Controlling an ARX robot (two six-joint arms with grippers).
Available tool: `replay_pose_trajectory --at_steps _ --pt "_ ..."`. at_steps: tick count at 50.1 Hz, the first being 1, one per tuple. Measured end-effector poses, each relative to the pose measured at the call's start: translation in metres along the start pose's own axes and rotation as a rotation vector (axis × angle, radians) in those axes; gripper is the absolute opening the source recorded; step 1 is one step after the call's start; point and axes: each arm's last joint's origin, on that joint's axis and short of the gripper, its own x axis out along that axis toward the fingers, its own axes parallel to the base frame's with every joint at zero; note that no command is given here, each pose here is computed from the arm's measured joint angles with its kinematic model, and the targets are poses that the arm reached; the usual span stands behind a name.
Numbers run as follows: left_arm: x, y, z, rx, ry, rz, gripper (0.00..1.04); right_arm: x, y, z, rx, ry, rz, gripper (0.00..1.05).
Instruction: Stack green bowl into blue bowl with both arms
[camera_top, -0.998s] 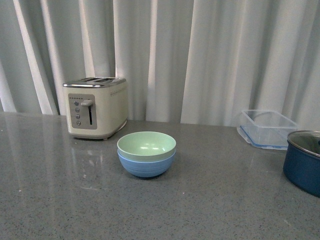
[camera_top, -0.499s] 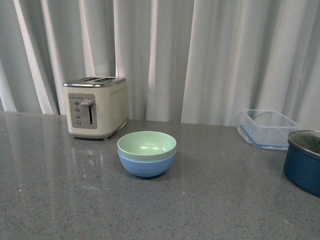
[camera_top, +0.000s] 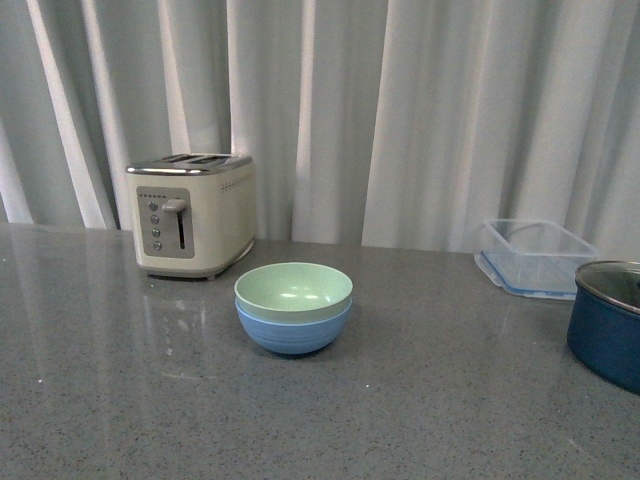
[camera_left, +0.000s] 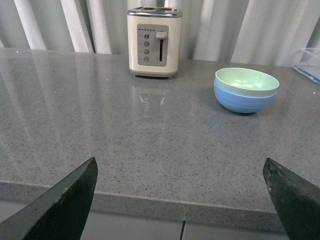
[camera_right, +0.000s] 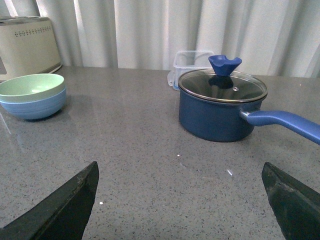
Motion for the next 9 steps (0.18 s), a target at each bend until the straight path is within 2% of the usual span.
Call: replay_pose_trajectory --at_steps 9 --pt "0.0000 0.0000 0.0000 0.000 0.000 0.000 0.98 0.0000 0.0000 0.0000 0.000 0.000 0.000 0.95"
